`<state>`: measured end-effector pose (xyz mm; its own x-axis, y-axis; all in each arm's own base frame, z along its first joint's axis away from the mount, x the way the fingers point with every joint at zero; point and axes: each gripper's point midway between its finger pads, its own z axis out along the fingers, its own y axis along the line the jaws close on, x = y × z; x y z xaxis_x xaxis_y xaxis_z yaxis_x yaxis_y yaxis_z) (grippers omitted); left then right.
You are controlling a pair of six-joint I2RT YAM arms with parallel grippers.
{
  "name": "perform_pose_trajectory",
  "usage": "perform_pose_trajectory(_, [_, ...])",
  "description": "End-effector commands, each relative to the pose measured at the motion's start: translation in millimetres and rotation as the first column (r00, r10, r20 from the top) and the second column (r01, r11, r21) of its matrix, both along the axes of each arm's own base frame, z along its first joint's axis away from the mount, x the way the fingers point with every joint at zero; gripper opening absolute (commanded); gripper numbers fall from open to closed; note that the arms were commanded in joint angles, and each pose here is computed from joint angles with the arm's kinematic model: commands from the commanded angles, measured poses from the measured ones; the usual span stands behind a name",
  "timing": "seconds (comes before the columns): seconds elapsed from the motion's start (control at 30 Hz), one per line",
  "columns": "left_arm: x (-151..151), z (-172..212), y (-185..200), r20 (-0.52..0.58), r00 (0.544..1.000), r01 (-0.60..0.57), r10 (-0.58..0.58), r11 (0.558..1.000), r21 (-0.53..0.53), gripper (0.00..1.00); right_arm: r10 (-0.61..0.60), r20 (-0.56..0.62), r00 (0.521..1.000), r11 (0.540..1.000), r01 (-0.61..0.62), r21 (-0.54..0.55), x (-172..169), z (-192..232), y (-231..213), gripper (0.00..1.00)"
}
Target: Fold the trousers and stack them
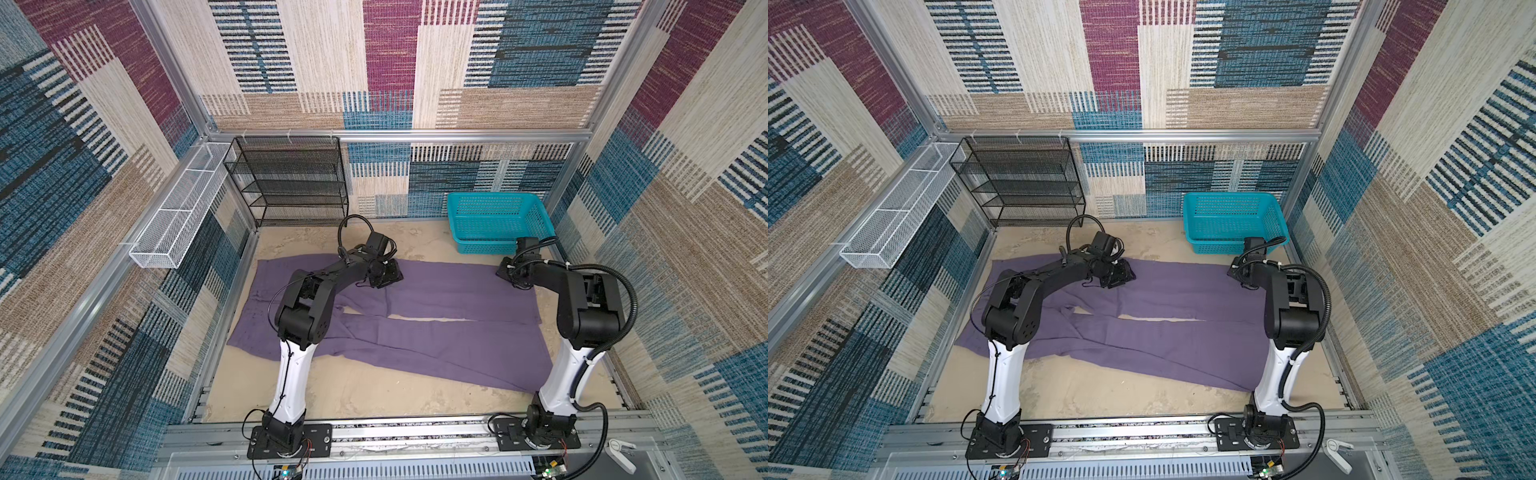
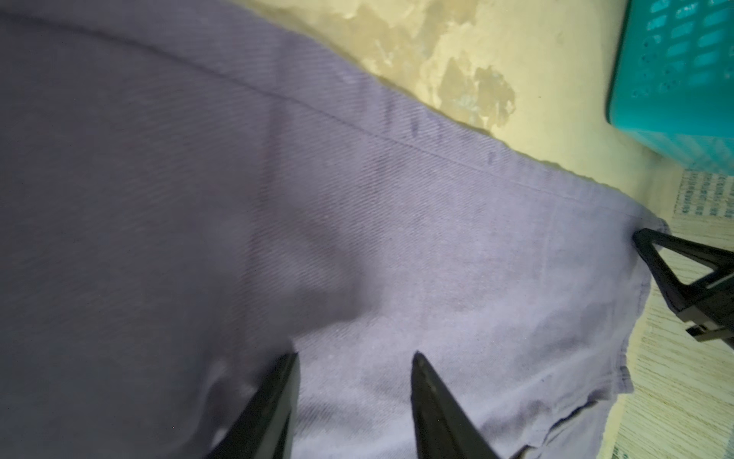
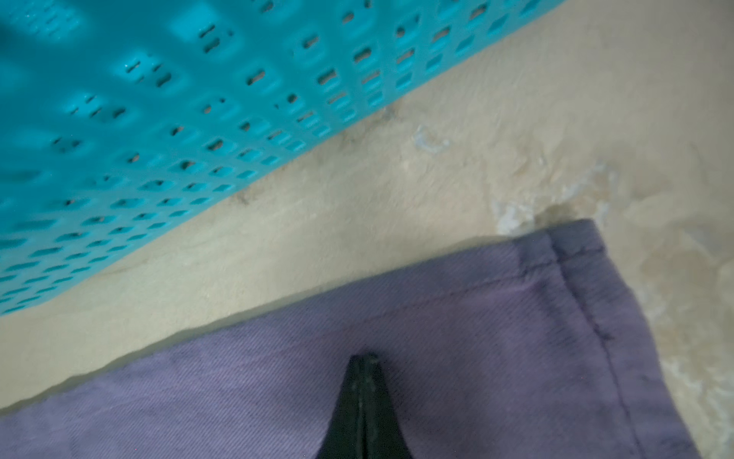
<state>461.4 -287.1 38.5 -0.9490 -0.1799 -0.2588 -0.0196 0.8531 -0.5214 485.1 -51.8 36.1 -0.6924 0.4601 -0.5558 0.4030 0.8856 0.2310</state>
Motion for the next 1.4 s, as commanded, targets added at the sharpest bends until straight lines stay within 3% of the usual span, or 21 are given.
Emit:
perform_pose_trajectory(0.0, [-18.5, -18.6, 2.0, -0.092, 0.996, 0.024, -0.020, 0.999, 0.043, 0.56, 0.089, 0.093, 0.992, 0.995, -0.092, 0.033, 18.9, 27.5, 15.1, 0.02])
perform_pose_trajectory(0.13, [-15.3, -10.2, -7.6, -0.078, 0.996, 0.043, -0.041, 0.999, 0.015, 0.64, 0.104, 0.161, 0.982, 0.987, -0.121, 0.105, 3.3, 60.3, 33.9, 0.02])
perform_pose_trajectory(0.23, [-14.7, -0.8, -10.9, -0.064, 0.997, 0.048, -0.047, 0.999, 0.002, 0.65, 0.062, 0.163, 0.985, 0.985, -0.087, 0.149, -29.8, 72.9, 40.4, 0.02])
perform_pose_trajectory(0.4, [-10.2, 25.7, -10.6, -0.004, 0.998, 0.055, -0.055, 0.998, -0.006, 0.53, 0.020, 0.061, 0.998, 0.984, -0.030, 0.176, -87.6, 49.6, 42.2, 0.03])
perform_pose_trajectory(0.57, [-13.3, 37.7, 0.5, 0.020, 0.998, 0.054, -0.055, 0.997, 0.046, 0.55, -0.030, -0.016, 0.999, 0.989, 0.032, 0.147, -115.2, 23.2, 25.6, 0.04])
perform_pose_trajectory(0.77, [-24.9, 33.7, 31.2, 0.014, 1.000, 0.005, -0.007, 0.991, 0.137, 0.64, -0.106, -0.044, 0.993, 0.977, 0.112, 0.181, -107.0, 3.0, -10.6, 0.03])
perform_pose_trajectory(0.93, [-35.8, 23.8, 64.1, -0.010, 0.997, -0.070, 0.072, 0.987, 0.148, 0.65, -0.109, -0.065, 0.992, 0.976, 0.120, 0.182, -88.9, -16.8, -18.8, 0.03])
perform_pose_trajectory(1.1, [-46.5, 38.8, 100.3, 0.011, 0.990, -0.138, 0.138, 0.979, 0.153, 0.65, -0.167, -0.092, 0.982, 0.971, 0.180, 0.156, -74.0, -31.9, -43.6, 0.03])
perform_pose_trajectory(1.23, [-57.5, 56.3, 136.9, 0.038, 0.977, -0.212, 0.209, 0.962, 0.173, 0.66, -0.204, -0.074, 0.976, 0.965, 0.213, 0.154, -58.8, -19.3, -67.7, 0.04])
perform_pose_trajectory(1.37, [-78.8, 59.9, 167.6, 0.070, 0.957, -0.290, 0.282, 0.930, 0.224, 0.68, -0.186, -0.034, 0.982, 0.970, 0.189, 0.155, -63.5, 15.8, -61.7, 0.08])
